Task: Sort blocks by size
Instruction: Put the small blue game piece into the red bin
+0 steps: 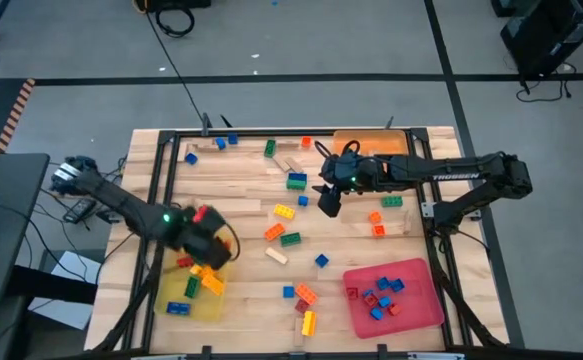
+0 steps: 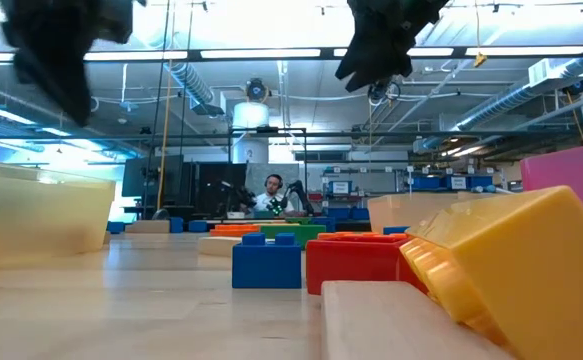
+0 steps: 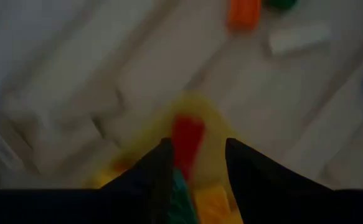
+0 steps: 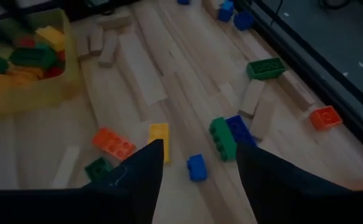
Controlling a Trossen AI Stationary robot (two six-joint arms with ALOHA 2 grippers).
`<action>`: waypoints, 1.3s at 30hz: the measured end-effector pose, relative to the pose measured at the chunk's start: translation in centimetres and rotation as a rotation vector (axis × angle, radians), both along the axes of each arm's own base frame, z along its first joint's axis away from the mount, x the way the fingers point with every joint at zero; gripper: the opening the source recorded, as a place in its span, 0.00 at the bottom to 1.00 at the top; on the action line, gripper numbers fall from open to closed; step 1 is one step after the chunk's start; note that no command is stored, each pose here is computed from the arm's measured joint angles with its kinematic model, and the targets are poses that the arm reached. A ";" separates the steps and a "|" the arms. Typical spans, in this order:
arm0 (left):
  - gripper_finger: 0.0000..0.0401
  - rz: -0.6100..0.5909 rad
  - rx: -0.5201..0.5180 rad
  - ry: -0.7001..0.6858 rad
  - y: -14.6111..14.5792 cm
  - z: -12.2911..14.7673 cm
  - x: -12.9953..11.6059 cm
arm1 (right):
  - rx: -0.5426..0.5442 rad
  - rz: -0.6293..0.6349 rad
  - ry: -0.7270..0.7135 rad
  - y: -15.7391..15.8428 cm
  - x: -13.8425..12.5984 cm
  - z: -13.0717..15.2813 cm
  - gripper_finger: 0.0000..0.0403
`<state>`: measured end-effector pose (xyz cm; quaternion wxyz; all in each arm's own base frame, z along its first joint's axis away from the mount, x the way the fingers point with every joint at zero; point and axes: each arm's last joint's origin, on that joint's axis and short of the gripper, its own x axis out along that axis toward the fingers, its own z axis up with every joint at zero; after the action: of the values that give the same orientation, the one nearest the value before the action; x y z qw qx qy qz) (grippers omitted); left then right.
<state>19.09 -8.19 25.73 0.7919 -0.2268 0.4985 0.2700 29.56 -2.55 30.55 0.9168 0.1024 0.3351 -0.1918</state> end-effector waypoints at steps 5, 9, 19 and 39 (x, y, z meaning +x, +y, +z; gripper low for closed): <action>0.38 -0.093 0.145 -0.042 4.0 1.8 -0.2 | 0.023 -0.026 -0.027 0.9 0.4 0.8 0.59; 0.38 -0.168 0.228 -0.065 7.3 2.9 0.0 | 0.049 -0.081 -0.020 0.9 1.7 1.2 0.64; 0.38 -0.248 0.288 -0.159 12.7 2.4 -2.1 | 0.056 -0.101 0.333 0.5 7.3 -2.0 0.66; 0.38 -0.287 0.187 -0.417 13.7 -1.5 -2.0 | 0.262 -0.071 0.632 -5.6 10.4 -12.2 0.67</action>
<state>17.07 5.53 24.23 0.9252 -0.1303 0.3247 0.1473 39.96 -8.15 18.37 0.7395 0.1664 0.6205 -0.2013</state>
